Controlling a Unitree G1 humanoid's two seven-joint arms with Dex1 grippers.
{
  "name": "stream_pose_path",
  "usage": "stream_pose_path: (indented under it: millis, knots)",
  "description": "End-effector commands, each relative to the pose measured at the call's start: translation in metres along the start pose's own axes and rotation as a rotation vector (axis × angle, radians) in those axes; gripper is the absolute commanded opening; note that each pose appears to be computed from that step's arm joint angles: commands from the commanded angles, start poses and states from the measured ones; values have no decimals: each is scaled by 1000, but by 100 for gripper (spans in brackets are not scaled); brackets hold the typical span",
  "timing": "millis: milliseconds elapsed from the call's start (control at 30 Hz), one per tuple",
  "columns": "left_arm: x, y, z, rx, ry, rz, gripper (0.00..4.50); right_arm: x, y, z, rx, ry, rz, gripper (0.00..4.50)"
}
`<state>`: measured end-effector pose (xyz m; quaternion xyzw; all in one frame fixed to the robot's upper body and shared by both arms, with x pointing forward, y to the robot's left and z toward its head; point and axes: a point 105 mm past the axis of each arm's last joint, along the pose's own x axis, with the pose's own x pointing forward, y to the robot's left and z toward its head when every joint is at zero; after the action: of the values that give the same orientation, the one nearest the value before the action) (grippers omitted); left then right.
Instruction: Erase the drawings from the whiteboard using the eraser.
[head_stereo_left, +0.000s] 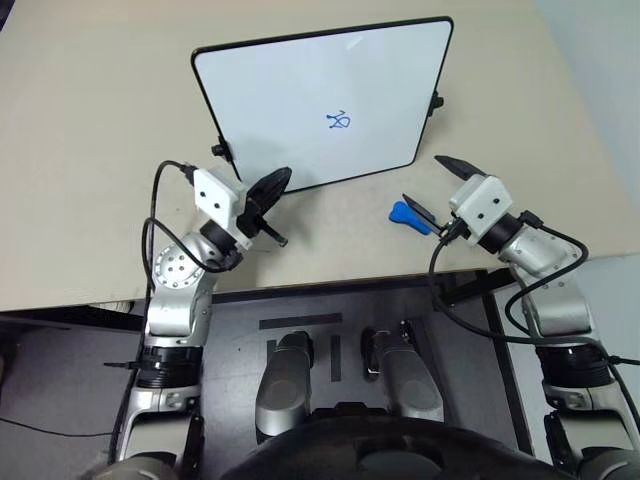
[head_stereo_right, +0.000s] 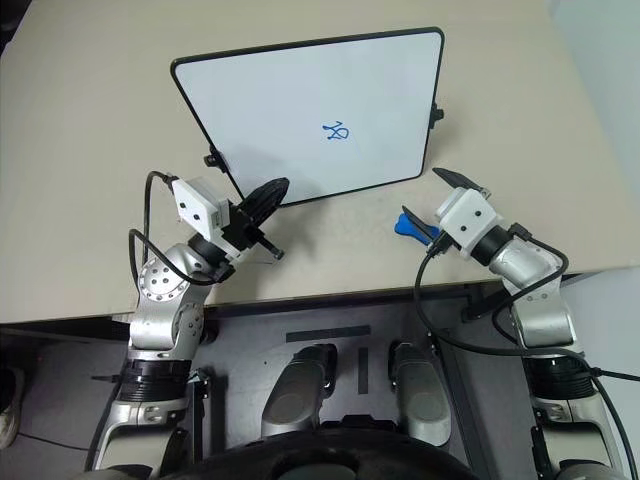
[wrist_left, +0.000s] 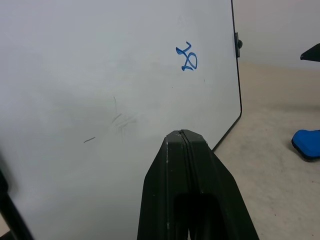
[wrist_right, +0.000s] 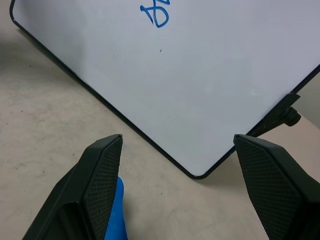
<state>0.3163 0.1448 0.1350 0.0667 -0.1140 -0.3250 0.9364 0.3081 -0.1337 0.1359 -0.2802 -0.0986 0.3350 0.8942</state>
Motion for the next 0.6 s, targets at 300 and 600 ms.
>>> stream_pose_path:
  millis: [300, 600]
  knots:
    - [1, 2, 8, 22, -40, 21, 0, -3, -1, 9, -19, -39, 25, 376]
    - [-9, 0, 5, 20, -36, 63, 0, -4, 20, 2, 37, -5, 183, 376]
